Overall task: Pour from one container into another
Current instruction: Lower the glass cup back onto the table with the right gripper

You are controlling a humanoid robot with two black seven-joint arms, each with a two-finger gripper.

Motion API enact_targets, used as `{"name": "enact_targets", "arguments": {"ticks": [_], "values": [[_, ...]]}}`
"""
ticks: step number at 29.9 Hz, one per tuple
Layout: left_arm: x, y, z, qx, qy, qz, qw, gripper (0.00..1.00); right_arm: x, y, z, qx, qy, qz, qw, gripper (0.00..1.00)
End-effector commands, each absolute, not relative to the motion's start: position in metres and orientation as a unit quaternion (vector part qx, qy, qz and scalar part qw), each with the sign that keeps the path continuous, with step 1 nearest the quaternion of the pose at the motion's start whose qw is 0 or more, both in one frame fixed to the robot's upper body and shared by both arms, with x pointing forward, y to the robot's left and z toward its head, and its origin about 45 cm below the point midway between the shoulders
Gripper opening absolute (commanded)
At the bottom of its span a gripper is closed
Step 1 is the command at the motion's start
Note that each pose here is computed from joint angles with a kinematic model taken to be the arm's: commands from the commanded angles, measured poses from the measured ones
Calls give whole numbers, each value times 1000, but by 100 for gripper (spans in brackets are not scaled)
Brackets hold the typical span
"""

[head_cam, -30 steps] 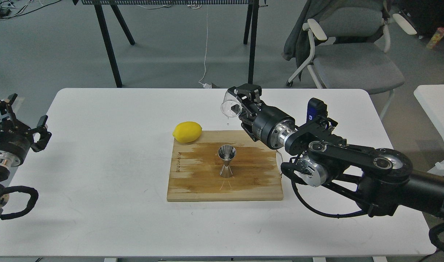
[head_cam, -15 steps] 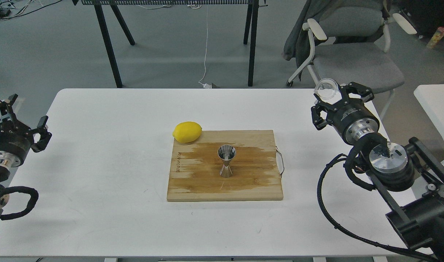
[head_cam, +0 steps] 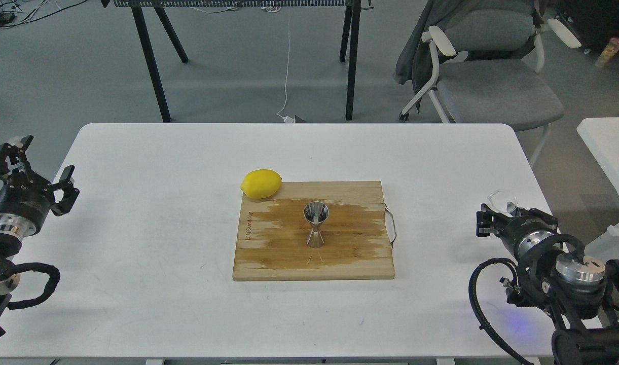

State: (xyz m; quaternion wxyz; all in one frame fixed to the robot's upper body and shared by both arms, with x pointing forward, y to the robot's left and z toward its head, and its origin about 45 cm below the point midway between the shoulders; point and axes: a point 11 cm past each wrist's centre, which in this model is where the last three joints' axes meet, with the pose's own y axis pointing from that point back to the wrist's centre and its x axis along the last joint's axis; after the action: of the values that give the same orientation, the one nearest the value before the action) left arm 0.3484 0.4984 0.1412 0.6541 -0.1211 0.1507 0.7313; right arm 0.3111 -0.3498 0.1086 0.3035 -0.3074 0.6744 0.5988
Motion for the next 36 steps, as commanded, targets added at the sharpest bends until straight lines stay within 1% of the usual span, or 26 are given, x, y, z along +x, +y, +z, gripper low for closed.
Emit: {"name": "enact_targets", "arguments": {"ticks": [1,6,12,21,33,36], "values": [[348,498,141,-121,151,731,654,95,310,-349,100,-296,673,608,299,46],[347,501,140,-119,151,735,650,95,311,-342,88,-279,671,620,296,46],[347,501,139,-118,151,735,650,95,319,-342,89,-279,670,620,298,47],[346,502,139,-117,151,736,649,95,331,-341,87,-277,672,622,291,55],[346,502,138,-116,151,737,649,95,332,-326,81,-282,666,634,276,57],[346,503,139,-117,151,737,648,95,332,-325,81,-283,665,634,275,62]]}}
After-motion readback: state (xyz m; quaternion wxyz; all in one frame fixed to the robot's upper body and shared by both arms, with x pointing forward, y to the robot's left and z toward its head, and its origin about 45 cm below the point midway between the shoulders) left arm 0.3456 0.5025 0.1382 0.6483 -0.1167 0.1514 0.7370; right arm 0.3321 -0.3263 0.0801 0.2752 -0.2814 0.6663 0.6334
